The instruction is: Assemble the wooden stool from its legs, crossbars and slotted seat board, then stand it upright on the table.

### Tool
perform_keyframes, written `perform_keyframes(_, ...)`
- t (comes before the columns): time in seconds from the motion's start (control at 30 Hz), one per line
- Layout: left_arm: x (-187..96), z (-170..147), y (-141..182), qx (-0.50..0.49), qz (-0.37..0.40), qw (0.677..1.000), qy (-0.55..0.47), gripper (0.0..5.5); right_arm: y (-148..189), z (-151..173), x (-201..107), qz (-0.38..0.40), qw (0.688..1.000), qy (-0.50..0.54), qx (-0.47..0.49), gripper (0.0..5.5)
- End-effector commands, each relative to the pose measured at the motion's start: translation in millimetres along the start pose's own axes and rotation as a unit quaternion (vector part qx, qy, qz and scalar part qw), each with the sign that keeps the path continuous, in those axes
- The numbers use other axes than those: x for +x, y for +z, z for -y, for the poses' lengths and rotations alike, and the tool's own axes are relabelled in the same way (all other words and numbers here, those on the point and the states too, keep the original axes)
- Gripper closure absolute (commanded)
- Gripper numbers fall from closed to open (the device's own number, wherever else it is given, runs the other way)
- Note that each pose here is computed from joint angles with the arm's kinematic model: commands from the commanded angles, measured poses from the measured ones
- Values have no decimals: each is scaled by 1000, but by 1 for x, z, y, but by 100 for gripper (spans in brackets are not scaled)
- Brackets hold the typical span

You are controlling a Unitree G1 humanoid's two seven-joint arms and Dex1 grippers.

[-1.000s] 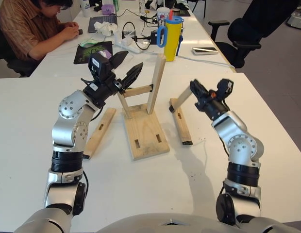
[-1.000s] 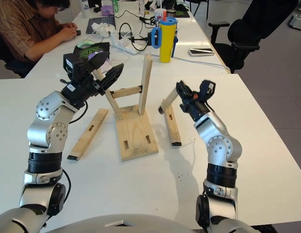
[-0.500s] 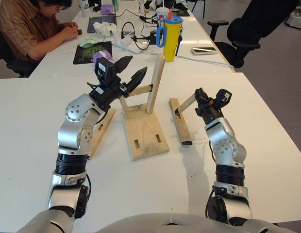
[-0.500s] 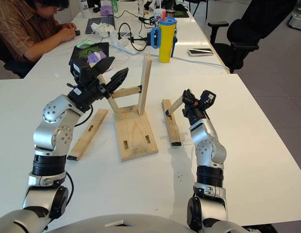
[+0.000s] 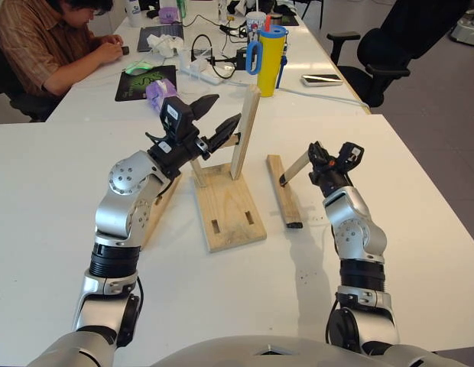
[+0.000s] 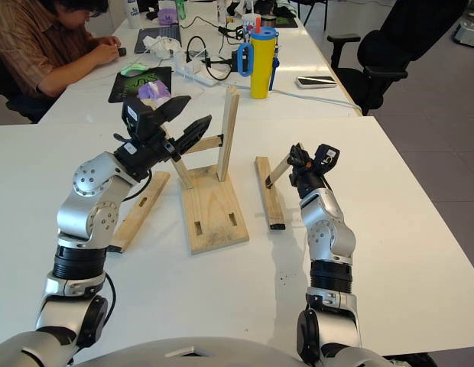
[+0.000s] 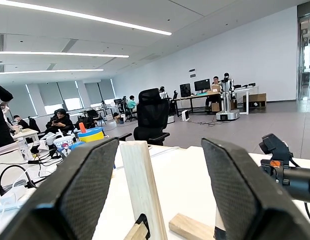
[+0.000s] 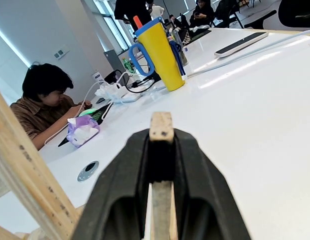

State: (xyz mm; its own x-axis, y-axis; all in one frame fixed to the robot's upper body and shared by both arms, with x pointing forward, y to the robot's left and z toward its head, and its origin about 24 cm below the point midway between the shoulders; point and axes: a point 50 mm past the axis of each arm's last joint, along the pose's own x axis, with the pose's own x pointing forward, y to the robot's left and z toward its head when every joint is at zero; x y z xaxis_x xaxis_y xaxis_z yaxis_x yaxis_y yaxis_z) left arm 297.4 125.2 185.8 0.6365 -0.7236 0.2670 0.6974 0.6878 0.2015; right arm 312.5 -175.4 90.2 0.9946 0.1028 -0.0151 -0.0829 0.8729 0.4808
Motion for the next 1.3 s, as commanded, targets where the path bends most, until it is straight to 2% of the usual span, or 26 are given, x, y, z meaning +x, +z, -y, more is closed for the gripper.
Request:
perform_keyframes(0.03,-3,2,-1,4,-7,1000,-4,244,-4,5,-3,-10,999,-12,-28,506)
perform_keyframes(0.4,-1,1,-3,24,-15,1000,4,244,-20,4,0,-52,989,-53,-128,506)
perform_keyframes(0.73,-6,-6,-1,25,-11,999,25,244,-53,10,-16,-112,975,-16,-193,506)
perform_keyframes(1.1,-11,-10,-1,23,-7,999,46,244,-52,5,-21,-103,965,15,-241,506)
perform_keyframes(1.3,-11,-11,-1,22,-8,999,45,244,-29,-14,-18,-35,972,53,-225,506)
